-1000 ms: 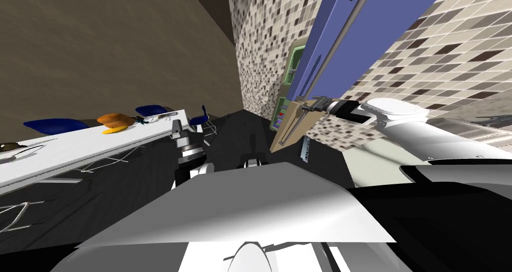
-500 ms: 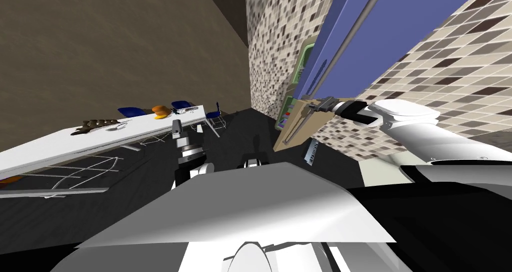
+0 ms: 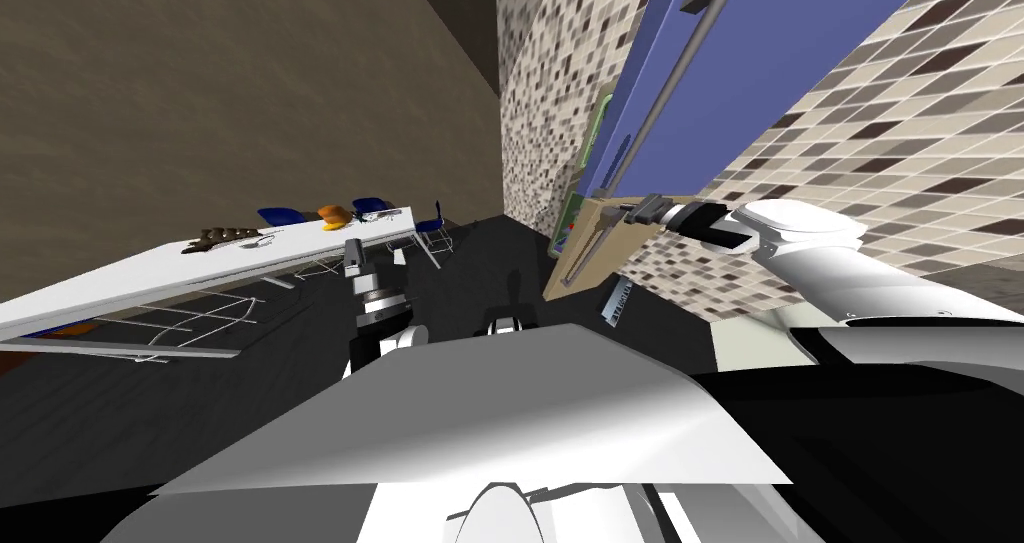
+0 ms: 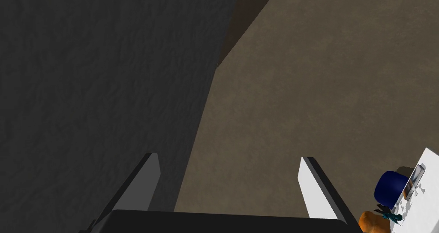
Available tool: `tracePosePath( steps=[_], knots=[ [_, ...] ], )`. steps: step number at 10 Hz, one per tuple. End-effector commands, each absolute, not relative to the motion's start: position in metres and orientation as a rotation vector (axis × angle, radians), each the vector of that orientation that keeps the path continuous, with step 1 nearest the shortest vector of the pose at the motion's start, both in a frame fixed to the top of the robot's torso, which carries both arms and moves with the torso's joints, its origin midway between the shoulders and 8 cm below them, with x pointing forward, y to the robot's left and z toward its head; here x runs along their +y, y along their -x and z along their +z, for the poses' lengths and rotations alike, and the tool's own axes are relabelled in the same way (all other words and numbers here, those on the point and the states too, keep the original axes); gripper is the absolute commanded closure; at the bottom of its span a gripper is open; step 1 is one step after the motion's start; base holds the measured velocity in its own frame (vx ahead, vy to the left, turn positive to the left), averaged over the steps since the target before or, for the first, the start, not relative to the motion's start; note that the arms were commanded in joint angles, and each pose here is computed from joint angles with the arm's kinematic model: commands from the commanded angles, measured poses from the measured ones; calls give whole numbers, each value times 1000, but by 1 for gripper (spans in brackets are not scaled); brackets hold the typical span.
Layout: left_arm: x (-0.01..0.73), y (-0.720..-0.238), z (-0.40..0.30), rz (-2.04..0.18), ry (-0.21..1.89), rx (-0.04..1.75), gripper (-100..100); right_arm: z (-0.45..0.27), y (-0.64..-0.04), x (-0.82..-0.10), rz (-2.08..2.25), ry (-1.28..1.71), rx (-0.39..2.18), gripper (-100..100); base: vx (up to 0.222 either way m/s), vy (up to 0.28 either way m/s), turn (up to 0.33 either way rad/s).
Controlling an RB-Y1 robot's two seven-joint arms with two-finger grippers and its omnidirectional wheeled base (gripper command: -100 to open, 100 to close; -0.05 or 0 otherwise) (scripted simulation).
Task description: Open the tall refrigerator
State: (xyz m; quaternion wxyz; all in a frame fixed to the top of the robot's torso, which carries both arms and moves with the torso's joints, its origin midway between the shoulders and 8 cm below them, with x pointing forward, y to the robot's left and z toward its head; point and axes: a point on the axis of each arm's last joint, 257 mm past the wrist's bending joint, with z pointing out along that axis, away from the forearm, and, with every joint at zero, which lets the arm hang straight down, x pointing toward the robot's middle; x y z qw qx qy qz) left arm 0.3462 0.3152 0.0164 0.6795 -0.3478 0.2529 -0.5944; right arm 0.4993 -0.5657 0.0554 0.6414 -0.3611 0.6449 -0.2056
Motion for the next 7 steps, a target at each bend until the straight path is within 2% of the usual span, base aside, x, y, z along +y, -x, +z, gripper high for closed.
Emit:
tracePosePath(
  steps=[1,7],
  knots=[
    [315,-346,16,-1335,781,568,0,68,-498,-571,-479,813,1475,-100,-181,-112,213],
    [315,-346,16,-1335,781,567,0,109,-497,-612,-571,728,1528,-100,-107,-17,215]
  ],
)
